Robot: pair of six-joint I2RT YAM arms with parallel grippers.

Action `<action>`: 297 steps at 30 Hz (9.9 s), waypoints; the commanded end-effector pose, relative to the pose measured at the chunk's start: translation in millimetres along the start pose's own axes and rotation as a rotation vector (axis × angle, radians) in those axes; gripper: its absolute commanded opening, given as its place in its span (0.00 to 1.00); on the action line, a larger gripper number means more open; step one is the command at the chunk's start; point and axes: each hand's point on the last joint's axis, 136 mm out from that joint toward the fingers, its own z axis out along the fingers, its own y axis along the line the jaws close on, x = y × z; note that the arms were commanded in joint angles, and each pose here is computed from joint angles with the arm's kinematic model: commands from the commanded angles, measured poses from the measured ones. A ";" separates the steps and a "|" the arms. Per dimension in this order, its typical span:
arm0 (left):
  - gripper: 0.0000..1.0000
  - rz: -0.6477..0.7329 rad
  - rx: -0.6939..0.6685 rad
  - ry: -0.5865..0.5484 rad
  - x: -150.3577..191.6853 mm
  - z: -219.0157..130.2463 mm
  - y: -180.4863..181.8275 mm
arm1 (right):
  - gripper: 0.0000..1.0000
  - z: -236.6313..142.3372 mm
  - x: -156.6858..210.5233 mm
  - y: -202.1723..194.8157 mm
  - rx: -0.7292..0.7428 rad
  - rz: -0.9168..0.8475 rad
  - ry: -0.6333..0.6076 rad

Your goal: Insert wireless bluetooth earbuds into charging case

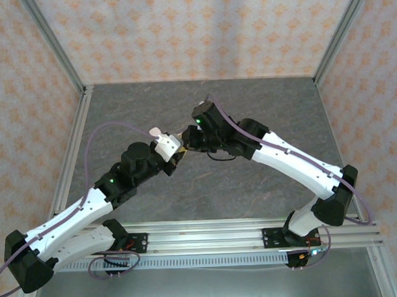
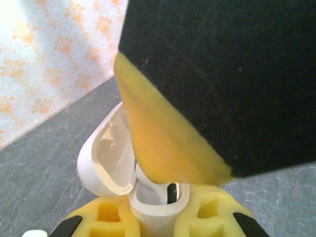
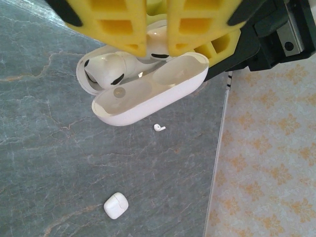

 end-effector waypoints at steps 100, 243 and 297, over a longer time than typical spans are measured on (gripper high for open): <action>0.00 0.073 -0.048 -0.083 -14.6 -4.3 2.4 | 0.04 23.7 8.8 19.1 0.023 0.000 0.059; 0.00 -0.019 0.503 0.142 23.5 3.0 -45.8 | 0.31 -3.1 46.5 -72.1 -0.134 -0.342 0.070; 0.00 -0.052 0.364 0.298 76.4 16.7 -19.0 | 0.00 -19.3 5.7 -110.7 0.124 -0.249 -0.027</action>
